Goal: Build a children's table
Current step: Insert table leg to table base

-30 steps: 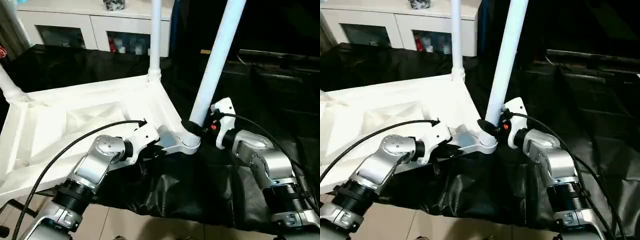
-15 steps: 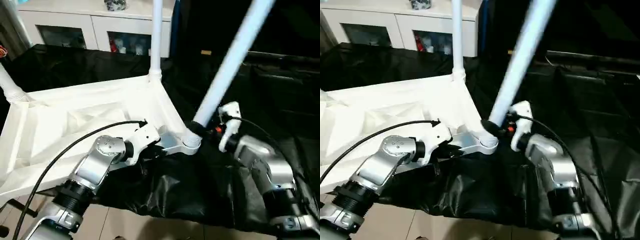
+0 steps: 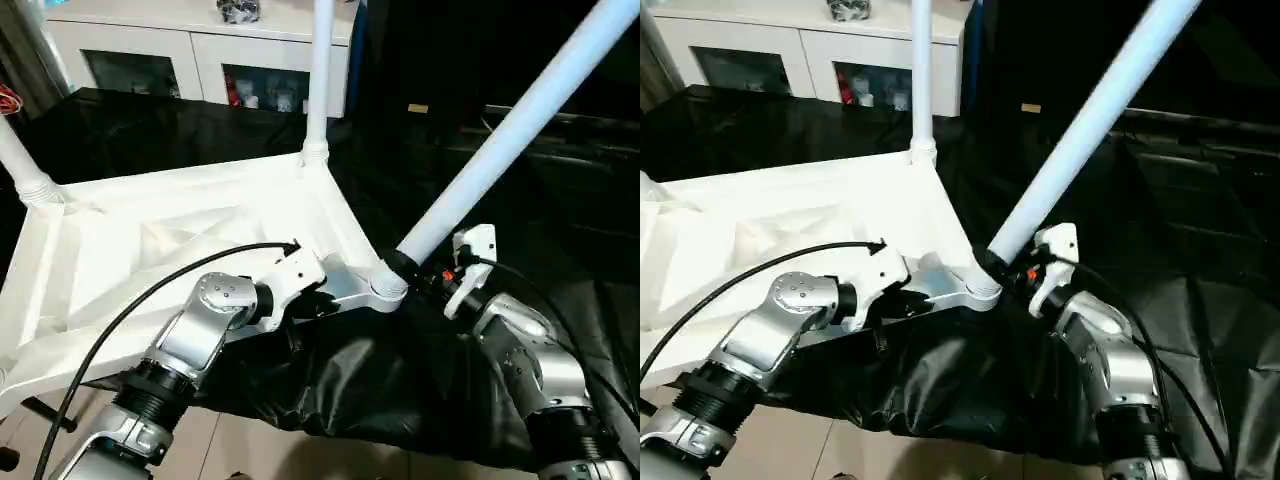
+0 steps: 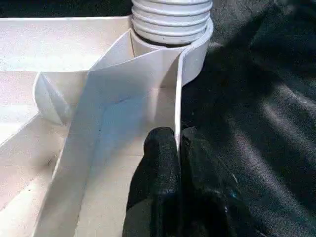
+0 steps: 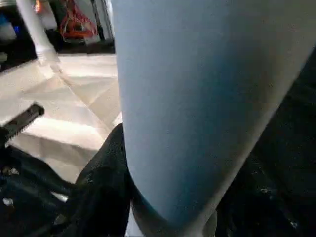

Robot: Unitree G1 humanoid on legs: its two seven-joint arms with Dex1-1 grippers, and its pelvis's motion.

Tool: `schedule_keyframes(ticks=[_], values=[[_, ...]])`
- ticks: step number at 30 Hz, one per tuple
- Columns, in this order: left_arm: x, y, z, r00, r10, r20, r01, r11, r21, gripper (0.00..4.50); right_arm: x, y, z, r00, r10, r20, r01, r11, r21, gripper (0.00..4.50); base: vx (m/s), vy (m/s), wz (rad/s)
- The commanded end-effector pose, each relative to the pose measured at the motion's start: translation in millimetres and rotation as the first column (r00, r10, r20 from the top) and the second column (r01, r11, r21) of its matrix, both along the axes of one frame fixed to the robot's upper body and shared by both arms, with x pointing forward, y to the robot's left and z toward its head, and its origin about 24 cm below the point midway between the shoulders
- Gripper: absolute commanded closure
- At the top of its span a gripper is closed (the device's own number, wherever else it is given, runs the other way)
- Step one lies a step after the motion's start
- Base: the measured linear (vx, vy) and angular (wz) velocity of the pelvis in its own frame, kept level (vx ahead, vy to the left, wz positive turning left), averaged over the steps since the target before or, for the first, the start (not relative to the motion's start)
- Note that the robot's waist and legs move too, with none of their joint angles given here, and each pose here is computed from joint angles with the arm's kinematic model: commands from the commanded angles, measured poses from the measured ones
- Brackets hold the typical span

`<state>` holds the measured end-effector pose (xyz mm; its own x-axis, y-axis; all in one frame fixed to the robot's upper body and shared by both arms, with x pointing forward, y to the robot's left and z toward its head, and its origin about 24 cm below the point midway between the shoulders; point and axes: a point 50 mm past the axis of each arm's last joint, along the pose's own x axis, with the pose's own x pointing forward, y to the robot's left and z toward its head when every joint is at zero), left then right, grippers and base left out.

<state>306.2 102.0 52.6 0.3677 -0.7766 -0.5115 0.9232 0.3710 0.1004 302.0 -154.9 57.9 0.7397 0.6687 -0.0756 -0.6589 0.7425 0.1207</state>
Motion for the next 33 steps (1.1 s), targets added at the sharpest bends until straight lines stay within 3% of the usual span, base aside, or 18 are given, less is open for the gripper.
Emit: schedule_keyframes(ticks=[1,9,15,20,27,30,33], values=[[5.2,3.5,6.0,0.998,0.050,0.038,-0.049,0.998,-0.037,4.50,-9.9,-2.0,-27.2,0.992,0.018,-0.124,-0.032,0.993,-0.112,2.62,0.000,0.000,0.00],[0.3,6.3,4.5,0.999,-0.011,0.047,0.010,1.000,0.006,4.50,-8.8,12.8,-27.7,0.973,0.162,-0.162,-0.197,0.954,-0.226,2.62,0.000,0.000,0.00],[-7.2,7.8,4.6,0.994,-0.099,0.038,0.098,0.995,0.019,4.50,-8.1,15.2,-28.8,0.948,0.251,-0.197,-0.294,0.927,-0.234,2.62,0.000,0.000,0.00],[-13.4,13.9,6.6,0.981,-0.194,0.025,0.193,0.980,0.057,4.50,-16.2,13.6,-29.5,0.875,0.417,-0.245,-0.464,0.867,-0.182,2.62,0.000,0.000,0.00],[-13.4,21.1,12.7,0.971,-0.237,0.014,0.235,0.968,0.082,4.50,-22.2,14.8,-32.1,0.802,0.529,-0.276,-0.583,0.793,-0.175,2.62,0.000,0.000,0.00],[-8.6,22.3,16.6,0.978,-0.208,0.027,0.206,0.976,0.071,4.50,-21.1,17.8,-32.6,0.796,0.540,-0.273,-0.593,0.787,-0.170,2.62,0.000,0.000,0.00],[-3.7,22.0,19.0,0.986,-0.161,0.043,0.159,0.986,0.055,4.50,-13.4,20.7,-34.3,0.836,0.486,-0.254,-0.535,0.826,-0.178,2.62,0.000,0.000,0.00]])
